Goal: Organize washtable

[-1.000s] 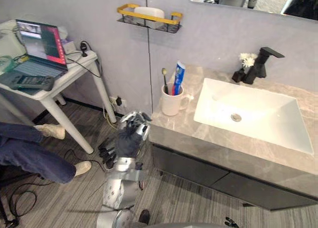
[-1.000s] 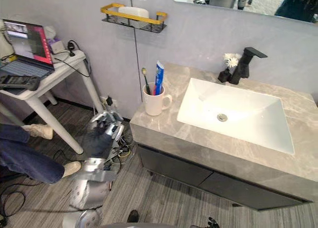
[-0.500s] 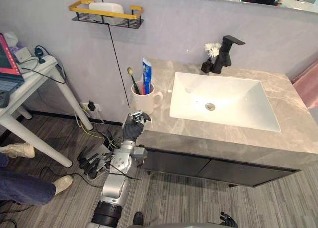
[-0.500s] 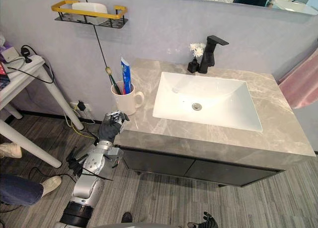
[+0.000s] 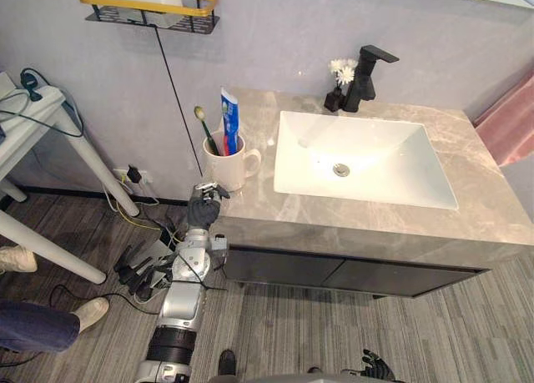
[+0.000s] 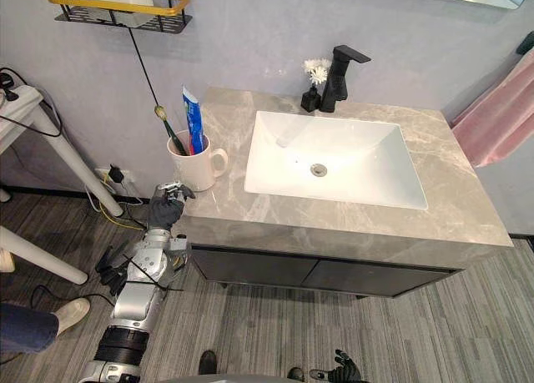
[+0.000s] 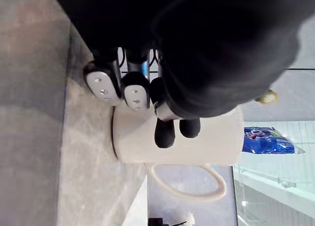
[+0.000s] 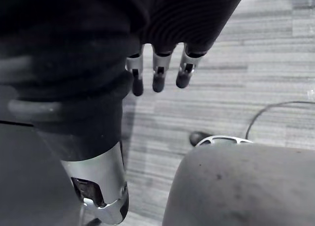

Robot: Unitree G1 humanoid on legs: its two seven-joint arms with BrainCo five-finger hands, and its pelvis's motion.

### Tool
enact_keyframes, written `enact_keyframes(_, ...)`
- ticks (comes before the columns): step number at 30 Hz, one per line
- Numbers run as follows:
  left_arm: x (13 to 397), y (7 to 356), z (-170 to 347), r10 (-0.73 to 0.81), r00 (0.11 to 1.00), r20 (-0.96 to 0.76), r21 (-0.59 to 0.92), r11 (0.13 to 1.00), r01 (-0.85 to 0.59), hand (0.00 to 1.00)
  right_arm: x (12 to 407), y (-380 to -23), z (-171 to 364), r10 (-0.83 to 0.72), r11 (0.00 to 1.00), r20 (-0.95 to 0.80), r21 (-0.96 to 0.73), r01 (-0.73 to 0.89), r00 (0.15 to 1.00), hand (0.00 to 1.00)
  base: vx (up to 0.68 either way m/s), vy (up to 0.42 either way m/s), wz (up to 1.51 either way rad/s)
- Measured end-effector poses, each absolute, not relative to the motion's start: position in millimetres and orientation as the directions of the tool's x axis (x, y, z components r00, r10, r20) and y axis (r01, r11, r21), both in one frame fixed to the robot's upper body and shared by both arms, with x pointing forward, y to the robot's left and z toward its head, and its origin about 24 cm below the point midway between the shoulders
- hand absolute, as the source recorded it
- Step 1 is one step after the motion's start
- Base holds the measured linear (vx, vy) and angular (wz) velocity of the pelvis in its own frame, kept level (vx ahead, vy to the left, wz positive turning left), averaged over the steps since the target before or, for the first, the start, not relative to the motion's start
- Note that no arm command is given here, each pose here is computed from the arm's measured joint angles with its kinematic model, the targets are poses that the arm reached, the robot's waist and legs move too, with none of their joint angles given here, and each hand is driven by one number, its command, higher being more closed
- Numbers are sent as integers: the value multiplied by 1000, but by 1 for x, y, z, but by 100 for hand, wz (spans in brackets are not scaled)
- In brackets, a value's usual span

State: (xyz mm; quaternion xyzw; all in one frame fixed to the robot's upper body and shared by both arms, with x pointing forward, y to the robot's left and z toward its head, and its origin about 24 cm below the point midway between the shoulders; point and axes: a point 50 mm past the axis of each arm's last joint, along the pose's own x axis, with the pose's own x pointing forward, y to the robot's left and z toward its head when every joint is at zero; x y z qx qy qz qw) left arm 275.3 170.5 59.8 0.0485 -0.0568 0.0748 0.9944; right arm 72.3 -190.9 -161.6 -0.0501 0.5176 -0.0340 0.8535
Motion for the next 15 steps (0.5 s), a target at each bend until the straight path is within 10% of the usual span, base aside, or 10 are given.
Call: enact_keyframes(15,293,150,85,58,977,204,85,993,-77,100,72,-194,-161,-146,989,-874,-128,71,463,0,3,-3,-3)
